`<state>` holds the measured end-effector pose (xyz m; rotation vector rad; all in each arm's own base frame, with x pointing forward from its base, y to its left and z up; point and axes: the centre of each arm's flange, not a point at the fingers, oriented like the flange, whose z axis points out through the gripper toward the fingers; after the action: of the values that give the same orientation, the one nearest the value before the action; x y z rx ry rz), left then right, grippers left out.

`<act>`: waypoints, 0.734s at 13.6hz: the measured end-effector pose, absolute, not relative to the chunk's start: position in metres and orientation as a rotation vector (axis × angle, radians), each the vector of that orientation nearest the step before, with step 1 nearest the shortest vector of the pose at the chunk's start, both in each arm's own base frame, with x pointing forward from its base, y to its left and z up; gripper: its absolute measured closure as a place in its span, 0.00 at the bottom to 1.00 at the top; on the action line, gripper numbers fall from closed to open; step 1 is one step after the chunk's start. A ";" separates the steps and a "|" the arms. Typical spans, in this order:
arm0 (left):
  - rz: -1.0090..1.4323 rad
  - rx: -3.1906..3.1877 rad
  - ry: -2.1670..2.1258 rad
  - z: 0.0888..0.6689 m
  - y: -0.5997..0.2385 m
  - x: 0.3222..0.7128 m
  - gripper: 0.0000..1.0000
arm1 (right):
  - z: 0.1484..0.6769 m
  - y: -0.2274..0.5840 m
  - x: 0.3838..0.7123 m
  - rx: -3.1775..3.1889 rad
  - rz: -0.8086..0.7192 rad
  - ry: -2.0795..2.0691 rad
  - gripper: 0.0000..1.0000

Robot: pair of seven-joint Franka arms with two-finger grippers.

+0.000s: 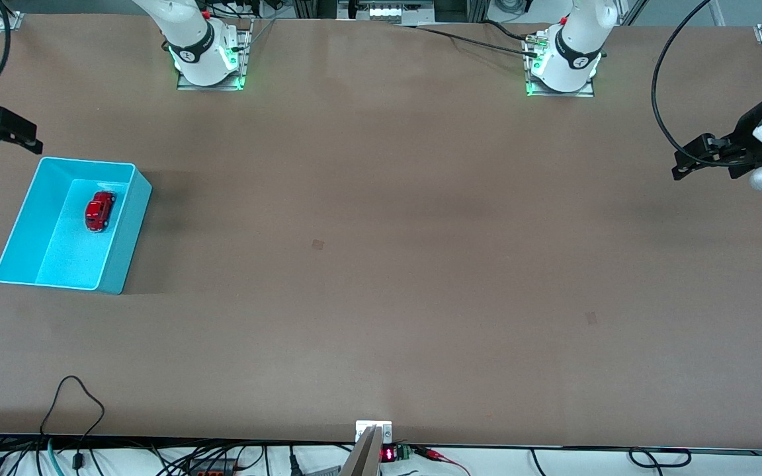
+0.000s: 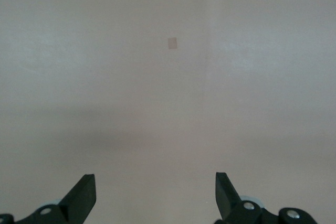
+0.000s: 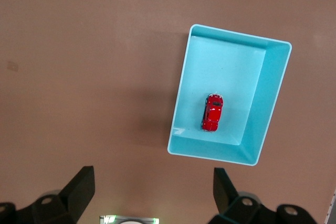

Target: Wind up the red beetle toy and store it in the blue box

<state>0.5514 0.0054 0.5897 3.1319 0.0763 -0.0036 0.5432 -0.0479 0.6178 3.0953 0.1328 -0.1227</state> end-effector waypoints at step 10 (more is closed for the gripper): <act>-0.001 3.132 0.078 0.590 0.006 0.551 0.00 | 0.573 -0.031 0.563 3.090 -0.285 0.179 0.00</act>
<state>0.5511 0.0060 0.5904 3.1319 0.0781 -0.0013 0.5632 -0.0312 0.5732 3.0899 0.1792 -0.2851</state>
